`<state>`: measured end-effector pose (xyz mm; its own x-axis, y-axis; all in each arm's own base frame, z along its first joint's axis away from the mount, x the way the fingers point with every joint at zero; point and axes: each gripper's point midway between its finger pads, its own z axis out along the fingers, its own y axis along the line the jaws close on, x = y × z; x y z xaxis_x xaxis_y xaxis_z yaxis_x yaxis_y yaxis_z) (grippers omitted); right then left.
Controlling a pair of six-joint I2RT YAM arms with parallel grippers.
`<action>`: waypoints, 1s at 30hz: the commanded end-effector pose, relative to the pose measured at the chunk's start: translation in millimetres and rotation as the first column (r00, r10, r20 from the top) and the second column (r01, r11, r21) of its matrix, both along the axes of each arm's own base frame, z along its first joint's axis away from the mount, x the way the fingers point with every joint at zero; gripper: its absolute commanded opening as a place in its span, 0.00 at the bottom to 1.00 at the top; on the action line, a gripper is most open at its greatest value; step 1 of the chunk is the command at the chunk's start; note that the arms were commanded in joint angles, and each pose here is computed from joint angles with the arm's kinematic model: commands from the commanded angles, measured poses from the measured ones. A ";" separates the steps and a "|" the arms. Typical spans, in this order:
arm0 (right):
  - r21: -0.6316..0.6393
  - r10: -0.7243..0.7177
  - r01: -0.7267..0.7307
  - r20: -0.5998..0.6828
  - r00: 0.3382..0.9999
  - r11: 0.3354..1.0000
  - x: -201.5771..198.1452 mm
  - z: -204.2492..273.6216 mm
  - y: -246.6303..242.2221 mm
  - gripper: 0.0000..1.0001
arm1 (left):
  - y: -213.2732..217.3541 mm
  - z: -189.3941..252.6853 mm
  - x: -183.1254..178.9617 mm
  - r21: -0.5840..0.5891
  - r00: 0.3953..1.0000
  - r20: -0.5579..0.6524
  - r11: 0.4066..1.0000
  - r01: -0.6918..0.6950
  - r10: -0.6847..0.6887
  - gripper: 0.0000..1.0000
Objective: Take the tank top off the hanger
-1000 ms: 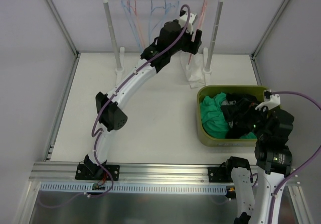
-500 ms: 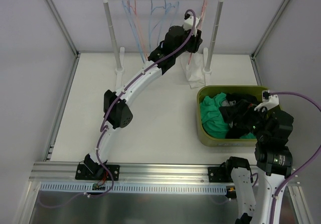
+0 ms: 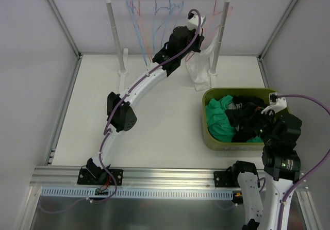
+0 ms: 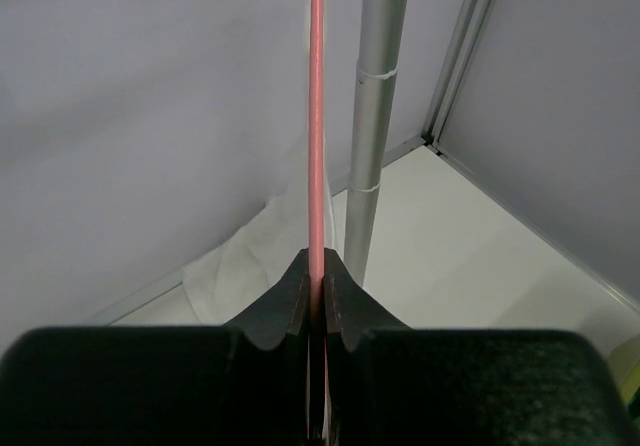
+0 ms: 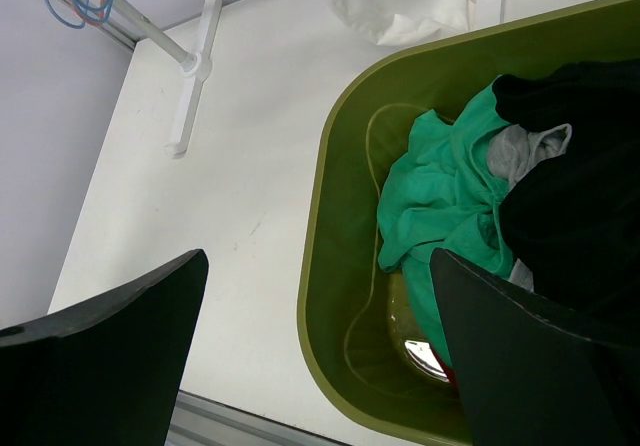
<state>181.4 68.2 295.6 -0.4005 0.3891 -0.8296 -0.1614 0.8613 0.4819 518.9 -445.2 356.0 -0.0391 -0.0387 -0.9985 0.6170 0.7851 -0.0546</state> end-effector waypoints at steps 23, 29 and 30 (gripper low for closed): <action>-0.031 0.057 -0.056 0.038 0.998 0.998 -5.5 8.6 7.0 1.00 | 98.9 167.9 -104.0 -0.255 0.959 0.136 0.944 -0.210 0.250 0.00; -0.042 0.083 -0.081 0.048 0.995 0.996 -5.4 13.6 9.6 0.99 | 125.7 154.9 -152.8 -0.215 0.959 0.112 0.949 -0.232 0.259 0.00; -0.043 0.090 -0.087 0.047 0.995 0.995 -5.4 14.4 10.5 0.99 | 125.5 136.2 -157.8 -0.177 0.964 0.092 0.957 -0.231 0.250 0.00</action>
<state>179.4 71.5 295.5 -0.4044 0.3539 -0.8434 -0.1958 0.8672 0.4578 391.0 -346.9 455.9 0.0283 -0.1200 -0.9924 0.4362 0.8947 -0.0958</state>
